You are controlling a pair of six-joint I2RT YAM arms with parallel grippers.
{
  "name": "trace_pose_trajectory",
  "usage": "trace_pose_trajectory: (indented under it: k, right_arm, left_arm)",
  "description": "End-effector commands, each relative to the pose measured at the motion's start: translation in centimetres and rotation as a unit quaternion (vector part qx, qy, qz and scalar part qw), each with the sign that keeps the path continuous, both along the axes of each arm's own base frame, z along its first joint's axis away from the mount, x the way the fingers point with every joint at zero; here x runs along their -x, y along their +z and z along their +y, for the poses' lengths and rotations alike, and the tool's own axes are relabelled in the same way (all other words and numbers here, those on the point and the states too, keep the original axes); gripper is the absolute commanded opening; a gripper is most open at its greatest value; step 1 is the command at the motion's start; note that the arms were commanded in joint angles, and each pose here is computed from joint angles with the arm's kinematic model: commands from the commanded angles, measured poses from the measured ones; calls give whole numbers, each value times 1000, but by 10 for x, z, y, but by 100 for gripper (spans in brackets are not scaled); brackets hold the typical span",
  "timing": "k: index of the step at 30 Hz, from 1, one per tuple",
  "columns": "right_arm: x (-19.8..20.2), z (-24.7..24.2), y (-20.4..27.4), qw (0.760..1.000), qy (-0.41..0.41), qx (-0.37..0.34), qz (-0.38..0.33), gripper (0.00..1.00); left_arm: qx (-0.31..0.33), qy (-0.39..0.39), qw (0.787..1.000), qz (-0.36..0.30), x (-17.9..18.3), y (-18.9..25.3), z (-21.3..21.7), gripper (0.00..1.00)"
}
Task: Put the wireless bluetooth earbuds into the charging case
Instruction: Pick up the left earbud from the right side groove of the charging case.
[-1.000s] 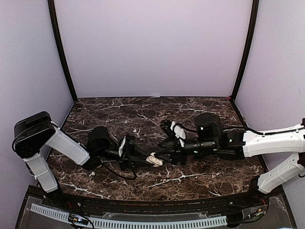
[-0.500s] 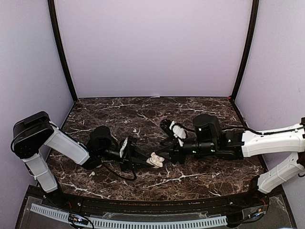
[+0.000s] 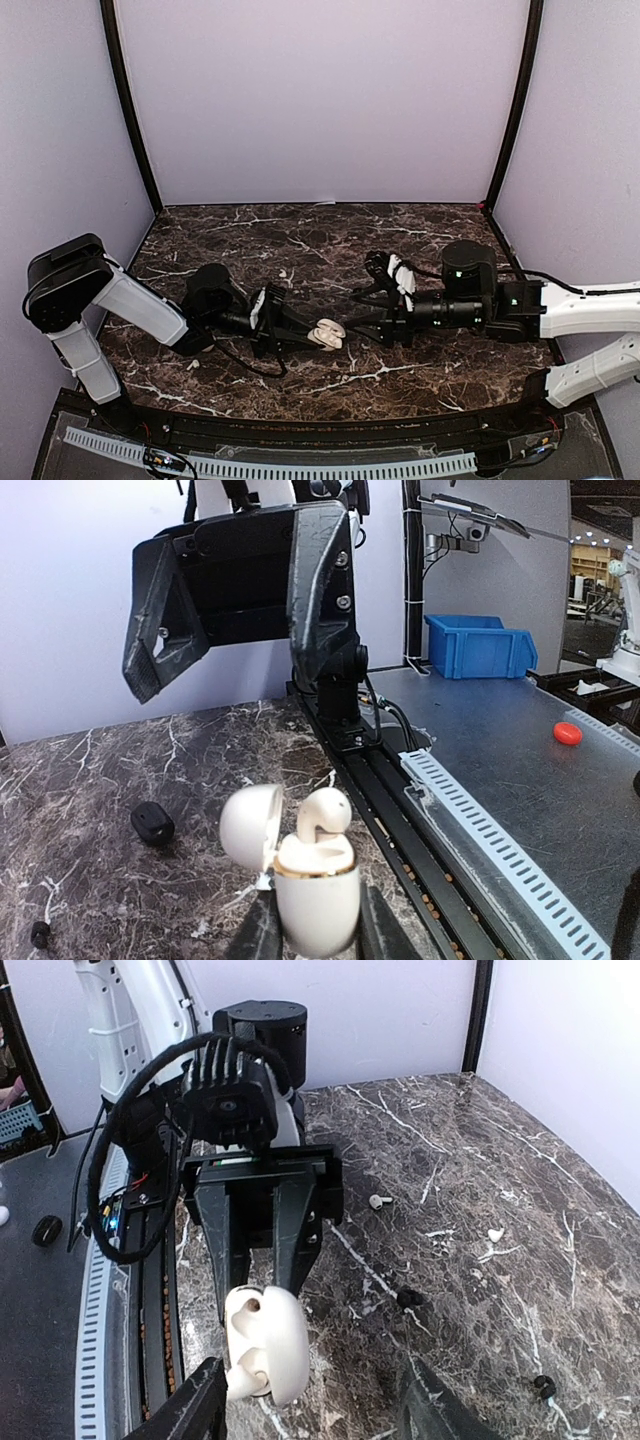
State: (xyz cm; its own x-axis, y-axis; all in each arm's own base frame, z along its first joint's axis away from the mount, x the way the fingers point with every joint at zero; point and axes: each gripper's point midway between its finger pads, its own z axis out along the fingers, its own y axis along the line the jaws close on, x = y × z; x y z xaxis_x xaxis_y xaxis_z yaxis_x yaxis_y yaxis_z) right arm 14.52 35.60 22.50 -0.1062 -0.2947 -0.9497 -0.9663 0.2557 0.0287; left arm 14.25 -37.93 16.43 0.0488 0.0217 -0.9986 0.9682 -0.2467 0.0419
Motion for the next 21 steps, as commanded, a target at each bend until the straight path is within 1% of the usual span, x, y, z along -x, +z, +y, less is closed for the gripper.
trace_pose_trajectory:
  k: [1, 3, 5, 7, 9, 11, 14, 17, 19, 21]
  right_arm:
    - [7, -9, -10, 999, 16, 23, -20, 56]
    - [8, -14, -6, 999, 11, 21, -41, 55]
    - [10, -20, -3, 997, 15, 13, -73, 58]
    - [14, -24, 2, 991, 31, 11, -127, 58]
    - [23, -27, 5, 980, 64, 17, -187, 58]
    - [35, -29, 5, 963, 105, 27, -246, 54]
    - [52, -30, -6, 927, 176, 57, -327, 41]
    - [62, -26, -14, 894, 226, 81, -379, 31]
    - [67, -21, -18, 878, 249, 93, -397, 28]
    - [71, -14, -19, 866, 262, 103, -414, 28]
  left_arm:
    - [16, -5, 1000, -10, 2, 14, -1, 0]
    - [10, -5, 1000, -8, 2, 12, -1, 0]
    - [3, -6, 1000, -9, 2, 10, -1, 0]
    - [-6, -10, 1000, -11, 4, 8, 1, 0]
    - [-18, -11, 1000, -10, 4, 6, 2, 0]
    - [-30, -13, 999, -8, 4, 4, 3, 0]
    - [-44, -15, 999, -5, 5, 3, 5, 0]
    - [-52, -19, 998, 1, 7, 3, 7, 0]
    - [-56, -25, 998, 5, 8, 3, 8, 0]
    - [-59, -31, 998, 10, 9, 4, 9, 0]
